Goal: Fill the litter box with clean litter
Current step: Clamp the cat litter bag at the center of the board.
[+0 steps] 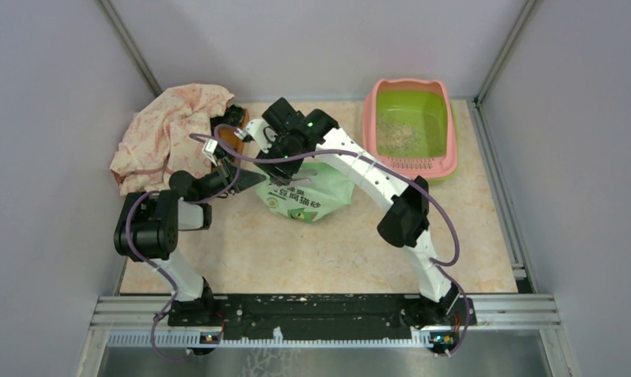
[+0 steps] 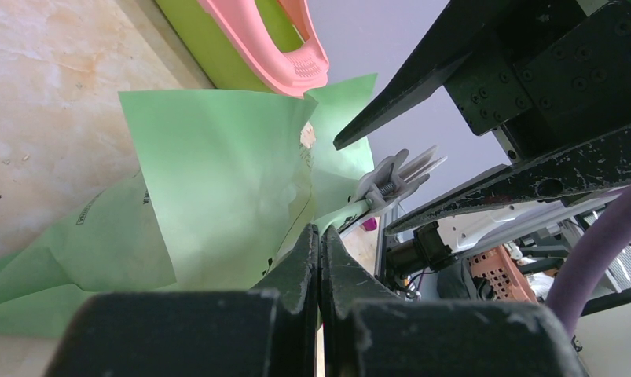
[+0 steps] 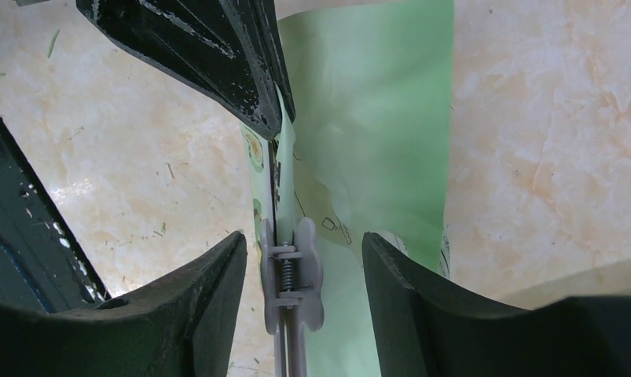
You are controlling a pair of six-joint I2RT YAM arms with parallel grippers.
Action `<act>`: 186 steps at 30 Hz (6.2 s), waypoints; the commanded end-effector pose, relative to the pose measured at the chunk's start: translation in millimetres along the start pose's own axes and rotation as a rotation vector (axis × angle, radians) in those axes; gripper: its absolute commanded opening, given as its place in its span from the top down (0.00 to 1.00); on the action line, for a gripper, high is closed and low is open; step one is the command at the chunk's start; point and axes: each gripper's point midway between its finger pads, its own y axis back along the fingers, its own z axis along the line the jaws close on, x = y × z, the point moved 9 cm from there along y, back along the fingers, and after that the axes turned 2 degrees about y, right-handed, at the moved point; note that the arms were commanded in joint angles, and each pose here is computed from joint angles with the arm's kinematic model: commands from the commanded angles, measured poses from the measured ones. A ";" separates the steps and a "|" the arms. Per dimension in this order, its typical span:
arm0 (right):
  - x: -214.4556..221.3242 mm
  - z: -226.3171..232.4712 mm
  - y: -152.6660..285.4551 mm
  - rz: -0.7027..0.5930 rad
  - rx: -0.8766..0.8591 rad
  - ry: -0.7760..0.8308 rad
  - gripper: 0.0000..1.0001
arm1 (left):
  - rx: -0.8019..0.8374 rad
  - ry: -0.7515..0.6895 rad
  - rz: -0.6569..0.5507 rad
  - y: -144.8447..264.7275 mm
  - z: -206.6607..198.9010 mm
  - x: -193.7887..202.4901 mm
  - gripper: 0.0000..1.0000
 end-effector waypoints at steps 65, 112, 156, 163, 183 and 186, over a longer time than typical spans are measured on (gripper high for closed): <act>-5.8 3.5 26.8 -0.083 -0.021 -0.015 0.60 | 0.117 -0.231 -0.017 -6.4 -20.0 -5.3 1.00; 7.5 11.3 7.3 -0.102 -0.045 -0.045 1.00 | 0.119 -0.230 -0.017 -7.3 -18.7 -8.7 1.00; 51.4 21.5 27.5 -0.162 0.036 -0.090 1.00 | 0.080 -0.231 -0.067 7.4 -16.7 -26.5 1.00; 52.2 27.3 21.3 -0.248 0.016 -0.137 1.00 | 0.075 -0.230 -0.070 8.9 -15.6 -27.3 1.00; 57.4 33.8 14.7 -0.455 0.135 -0.291 1.00 | 0.066 -0.230 -0.086 12.5 -15.5 -32.4 1.00; 58.1 34.7 10.0 -0.468 0.151 -0.298 1.00 | 0.066 -0.230 -0.087 12.6 -15.7 -33.1 1.00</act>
